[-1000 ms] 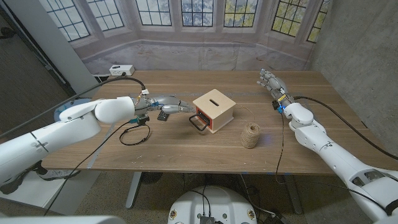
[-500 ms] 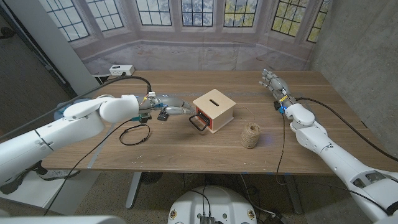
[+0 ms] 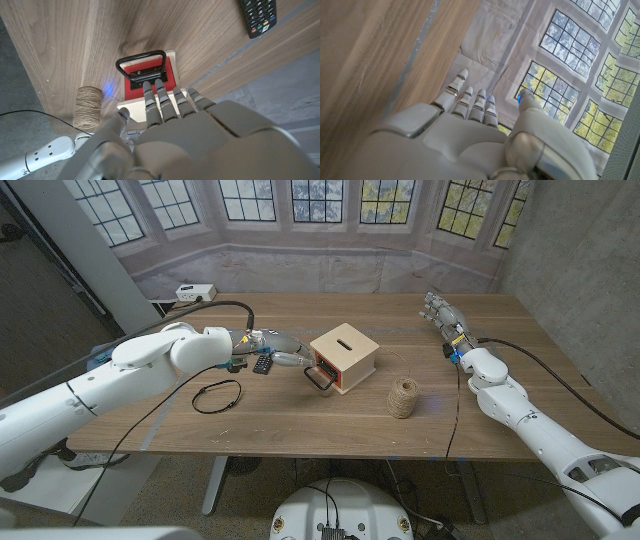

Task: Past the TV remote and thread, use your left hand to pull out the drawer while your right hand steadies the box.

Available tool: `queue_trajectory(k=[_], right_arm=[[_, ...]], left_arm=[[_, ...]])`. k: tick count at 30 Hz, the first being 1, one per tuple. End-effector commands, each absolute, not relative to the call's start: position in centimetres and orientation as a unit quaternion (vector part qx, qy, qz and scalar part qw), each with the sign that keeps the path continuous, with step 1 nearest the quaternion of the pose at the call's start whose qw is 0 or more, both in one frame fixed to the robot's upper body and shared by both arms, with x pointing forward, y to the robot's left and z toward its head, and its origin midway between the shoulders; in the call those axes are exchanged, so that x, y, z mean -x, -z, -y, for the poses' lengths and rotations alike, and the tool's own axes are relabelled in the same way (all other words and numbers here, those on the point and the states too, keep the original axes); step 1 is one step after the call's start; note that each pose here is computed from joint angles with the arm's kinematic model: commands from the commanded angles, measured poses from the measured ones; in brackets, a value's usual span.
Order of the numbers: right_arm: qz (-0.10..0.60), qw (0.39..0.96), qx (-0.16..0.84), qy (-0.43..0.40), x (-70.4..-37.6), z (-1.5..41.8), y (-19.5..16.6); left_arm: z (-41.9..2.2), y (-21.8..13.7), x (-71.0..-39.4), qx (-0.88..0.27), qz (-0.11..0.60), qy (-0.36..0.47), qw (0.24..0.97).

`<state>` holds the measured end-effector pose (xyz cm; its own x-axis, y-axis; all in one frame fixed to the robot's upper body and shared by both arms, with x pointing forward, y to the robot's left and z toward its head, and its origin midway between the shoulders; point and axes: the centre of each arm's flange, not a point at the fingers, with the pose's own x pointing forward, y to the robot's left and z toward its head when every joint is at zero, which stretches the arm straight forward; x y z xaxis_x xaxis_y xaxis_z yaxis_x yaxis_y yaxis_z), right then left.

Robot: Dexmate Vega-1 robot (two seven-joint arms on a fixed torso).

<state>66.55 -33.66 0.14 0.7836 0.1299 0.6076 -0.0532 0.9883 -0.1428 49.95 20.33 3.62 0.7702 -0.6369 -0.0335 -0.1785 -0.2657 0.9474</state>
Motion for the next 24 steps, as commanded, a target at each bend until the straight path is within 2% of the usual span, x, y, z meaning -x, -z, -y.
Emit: queue_trajectory(k=[1, 24], right_arm=[[0.323, 0.944, 0.055, -0.046, -66.6, 34.0, 0.1], [0.323, 0.944, 0.049, -0.042, -67.0, 34.7, 0.5]], left_arm=[[-20.0, -3.9, -50.0, -0.786, 0.254, 0.201, 0.527], [-18.8, -3.5, -50.8, -0.794, 0.212, 0.22, 0.526]])
